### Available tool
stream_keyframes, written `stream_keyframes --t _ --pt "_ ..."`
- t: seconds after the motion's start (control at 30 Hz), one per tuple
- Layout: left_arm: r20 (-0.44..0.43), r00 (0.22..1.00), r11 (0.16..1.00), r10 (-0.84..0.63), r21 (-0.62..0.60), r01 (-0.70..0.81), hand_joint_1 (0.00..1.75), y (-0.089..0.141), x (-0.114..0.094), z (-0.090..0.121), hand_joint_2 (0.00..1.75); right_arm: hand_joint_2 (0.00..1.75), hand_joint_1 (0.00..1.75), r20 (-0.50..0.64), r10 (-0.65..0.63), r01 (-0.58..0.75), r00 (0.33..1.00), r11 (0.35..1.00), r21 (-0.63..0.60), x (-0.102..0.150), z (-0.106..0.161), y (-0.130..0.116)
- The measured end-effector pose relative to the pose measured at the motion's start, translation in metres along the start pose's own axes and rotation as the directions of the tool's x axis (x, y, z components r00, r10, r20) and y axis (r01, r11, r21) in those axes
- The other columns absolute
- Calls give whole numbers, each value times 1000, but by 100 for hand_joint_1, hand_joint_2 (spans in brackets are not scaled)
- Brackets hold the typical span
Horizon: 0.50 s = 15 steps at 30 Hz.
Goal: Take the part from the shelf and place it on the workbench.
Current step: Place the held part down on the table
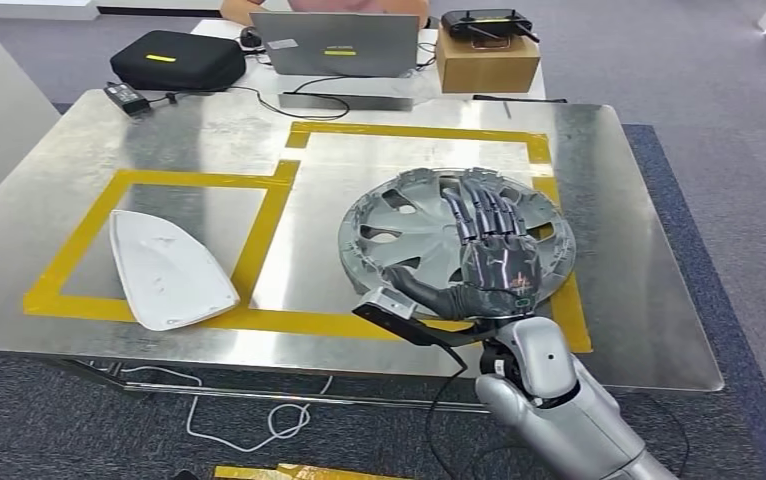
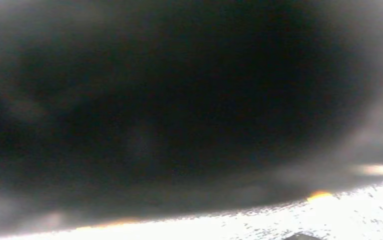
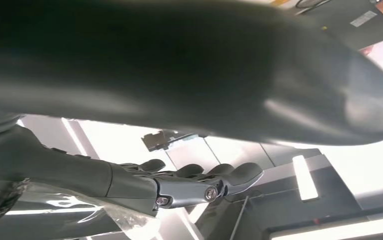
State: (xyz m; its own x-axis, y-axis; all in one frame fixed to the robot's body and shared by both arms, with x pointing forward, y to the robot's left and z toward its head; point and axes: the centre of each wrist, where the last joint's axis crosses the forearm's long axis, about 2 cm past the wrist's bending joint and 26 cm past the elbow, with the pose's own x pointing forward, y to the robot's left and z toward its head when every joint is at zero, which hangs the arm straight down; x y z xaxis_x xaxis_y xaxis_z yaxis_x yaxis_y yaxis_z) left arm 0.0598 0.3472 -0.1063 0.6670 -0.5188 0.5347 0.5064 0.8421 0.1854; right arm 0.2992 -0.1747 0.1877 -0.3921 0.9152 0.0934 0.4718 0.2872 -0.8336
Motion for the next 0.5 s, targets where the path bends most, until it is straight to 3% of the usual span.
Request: stream_keyframes --t 0.5 --pt "-19 1000 1000 4 -11 -4 0 -3 -5 3 0 0 0 4 -2 2 1000 1000 14 1 3 1"
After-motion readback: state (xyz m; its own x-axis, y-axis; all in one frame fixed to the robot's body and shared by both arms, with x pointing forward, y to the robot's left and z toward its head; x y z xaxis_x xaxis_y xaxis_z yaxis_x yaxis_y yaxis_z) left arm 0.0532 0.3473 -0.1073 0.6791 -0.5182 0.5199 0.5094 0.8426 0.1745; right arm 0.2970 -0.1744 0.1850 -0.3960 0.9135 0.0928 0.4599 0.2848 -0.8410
